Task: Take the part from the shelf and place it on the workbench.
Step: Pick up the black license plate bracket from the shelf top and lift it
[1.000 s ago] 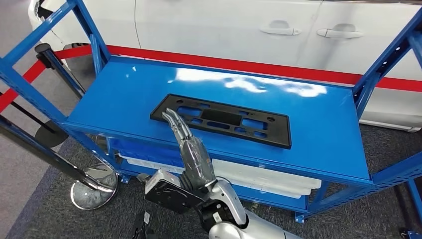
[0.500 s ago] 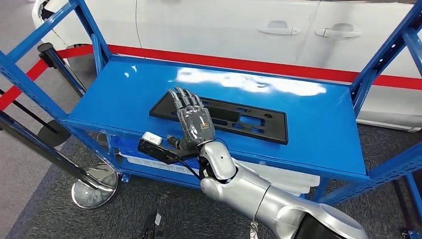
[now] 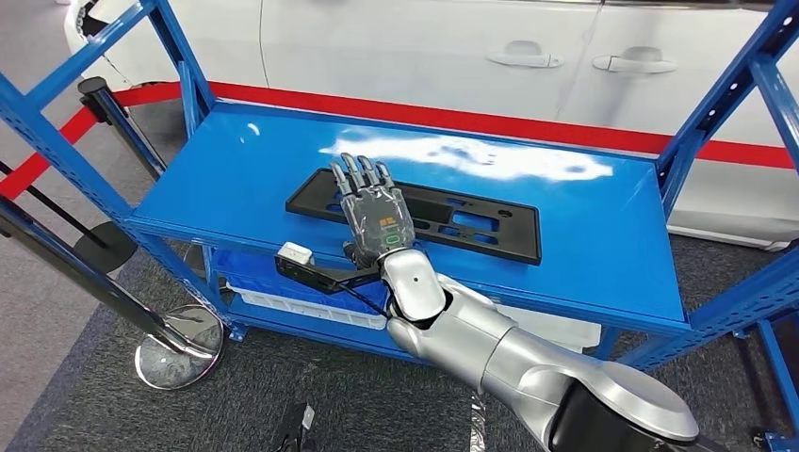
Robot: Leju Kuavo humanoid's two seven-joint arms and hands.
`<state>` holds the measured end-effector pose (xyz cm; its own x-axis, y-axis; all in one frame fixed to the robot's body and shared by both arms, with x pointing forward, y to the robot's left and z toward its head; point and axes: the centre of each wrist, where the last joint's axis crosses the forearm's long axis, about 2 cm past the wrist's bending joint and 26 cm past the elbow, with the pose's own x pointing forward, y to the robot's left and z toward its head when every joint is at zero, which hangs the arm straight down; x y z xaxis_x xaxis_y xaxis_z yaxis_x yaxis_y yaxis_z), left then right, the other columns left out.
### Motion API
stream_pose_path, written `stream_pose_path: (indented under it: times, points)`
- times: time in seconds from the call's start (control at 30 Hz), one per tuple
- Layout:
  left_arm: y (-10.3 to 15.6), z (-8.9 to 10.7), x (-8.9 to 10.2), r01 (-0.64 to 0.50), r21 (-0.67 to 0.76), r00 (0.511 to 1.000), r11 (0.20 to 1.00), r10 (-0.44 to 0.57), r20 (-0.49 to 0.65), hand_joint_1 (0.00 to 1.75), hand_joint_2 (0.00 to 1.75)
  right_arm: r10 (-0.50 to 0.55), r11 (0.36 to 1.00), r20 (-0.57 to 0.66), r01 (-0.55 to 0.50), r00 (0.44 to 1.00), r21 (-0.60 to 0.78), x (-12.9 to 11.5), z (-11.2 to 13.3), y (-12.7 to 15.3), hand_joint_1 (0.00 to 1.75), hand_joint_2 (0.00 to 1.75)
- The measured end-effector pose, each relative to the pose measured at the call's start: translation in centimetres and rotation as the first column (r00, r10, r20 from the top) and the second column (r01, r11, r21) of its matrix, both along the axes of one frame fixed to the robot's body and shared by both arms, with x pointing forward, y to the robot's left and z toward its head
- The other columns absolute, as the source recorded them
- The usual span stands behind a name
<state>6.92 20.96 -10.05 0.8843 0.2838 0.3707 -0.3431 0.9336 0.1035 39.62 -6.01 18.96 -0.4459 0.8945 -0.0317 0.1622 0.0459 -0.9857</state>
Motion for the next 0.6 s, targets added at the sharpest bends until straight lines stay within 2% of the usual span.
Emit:
stream_pose_path:
  times: [0.17, 0.37, 0.6]
  points:
    - [-0.2, 0.0, 0.1, 0.009, -0.003, 1.0, 1.0, -0.009, 0.003, 0.0, 0.0, -0.038, 0.989, 0.007, 0.038, 0.999, -0.143, 0.7, -0.2, -0.9, 0.0, 1.75]
    - [-0.5, 0.1, -0.1, 0.007, -0.01, 1.0, 1.0, -0.007, 0.0, 0.0, 0.0, -0.087, 0.969, -0.005, 0.083, 0.996, -0.232, 1.1, -1.1, -2.3, 0.0, 1.75]
    - [-0.6, 0.1, -0.2, 0.009, -0.014, 1.0, 1.0, -0.009, 0.0, 0.0, 0.0, -0.161, 0.918, -0.003, 0.148, 0.987, -0.367, 1.4, -1.6, -3.4, 0.0, 1.75]
